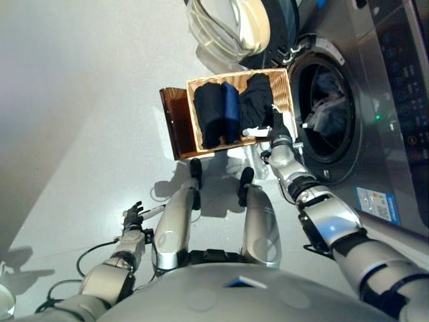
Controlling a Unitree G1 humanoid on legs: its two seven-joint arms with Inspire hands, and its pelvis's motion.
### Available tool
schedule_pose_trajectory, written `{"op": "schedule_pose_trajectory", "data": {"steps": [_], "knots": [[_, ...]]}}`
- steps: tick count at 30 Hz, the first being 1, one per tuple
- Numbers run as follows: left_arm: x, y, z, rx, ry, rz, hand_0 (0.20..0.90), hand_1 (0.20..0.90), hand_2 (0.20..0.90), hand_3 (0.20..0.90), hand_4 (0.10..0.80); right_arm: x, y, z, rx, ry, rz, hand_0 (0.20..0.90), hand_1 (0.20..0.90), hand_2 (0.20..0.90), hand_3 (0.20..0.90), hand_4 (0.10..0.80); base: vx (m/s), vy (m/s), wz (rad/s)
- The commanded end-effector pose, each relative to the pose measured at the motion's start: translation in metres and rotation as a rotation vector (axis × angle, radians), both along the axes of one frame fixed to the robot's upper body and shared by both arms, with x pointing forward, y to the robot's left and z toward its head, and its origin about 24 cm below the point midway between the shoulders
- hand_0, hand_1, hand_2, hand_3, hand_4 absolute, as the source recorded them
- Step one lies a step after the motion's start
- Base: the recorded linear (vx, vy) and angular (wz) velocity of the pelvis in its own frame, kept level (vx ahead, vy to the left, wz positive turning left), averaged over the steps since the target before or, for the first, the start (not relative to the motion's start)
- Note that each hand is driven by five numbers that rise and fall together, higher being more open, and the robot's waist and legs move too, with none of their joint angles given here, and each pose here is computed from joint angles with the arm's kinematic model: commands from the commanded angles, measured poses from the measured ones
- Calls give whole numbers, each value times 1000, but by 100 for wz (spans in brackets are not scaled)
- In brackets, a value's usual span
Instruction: Pick up the clothes and place them into the washing machine
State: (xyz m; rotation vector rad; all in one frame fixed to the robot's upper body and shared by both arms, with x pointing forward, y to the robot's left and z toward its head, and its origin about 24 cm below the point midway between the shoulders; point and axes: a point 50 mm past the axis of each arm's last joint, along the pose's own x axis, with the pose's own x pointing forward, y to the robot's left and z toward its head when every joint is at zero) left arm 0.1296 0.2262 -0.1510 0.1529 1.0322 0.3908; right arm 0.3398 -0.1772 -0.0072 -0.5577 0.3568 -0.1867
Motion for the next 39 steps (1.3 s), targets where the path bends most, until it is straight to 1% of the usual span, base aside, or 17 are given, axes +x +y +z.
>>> {"op": "schedule_pose_trajectory", "data": {"steps": [1, 7, 11, 18, 27, 32, 39], "knots": [[-14, 25, 2, 88, 40, 62, 900, 900, 900, 900, 800, 29, 2, 47, -23, -187, -5, 900, 900, 900, 900, 800, 0, 0, 0], [-13, 32, 4, 100, 40, 74, 900, 900, 900, 900, 800, 39, -2, 65, -68, -225, -11, 900, 900, 900, 900, 800, -27, -18, 8], [-14, 37, 5, 107, 39, 79, 900, 900, 900, 900, 800, 45, -18, 79, -114, -248, -61, 900, 900, 900, 900, 800, -30, -28, 6], [-15, 35, 4, 100, 43, 86, 900, 900, 900, 900, 800, 49, -26, 90, -156, -263, -95, 900, 900, 900, 900, 800, -1, -12, 9], [-9, 36, 6, 101, 28, 69, 900, 900, 900, 900, 800, 53, -29, 100, -151, -283, -107, 900, 900, 900, 900, 800, -2, 13, -4], [-8, 37, 7, 96, 15, 80, 900, 900, 900, 900, 800, 54, -45, 110, -174, -286, -144, 900, 900, 900, 900, 800, -12, 8, 4], [-9, 37, 8, 94, -3, 83, 900, 900, 900, 900, 800, 58, -53, 123, -197, -302, -157, 900, 900, 900, 900, 800, -36, 13, 5]]}}
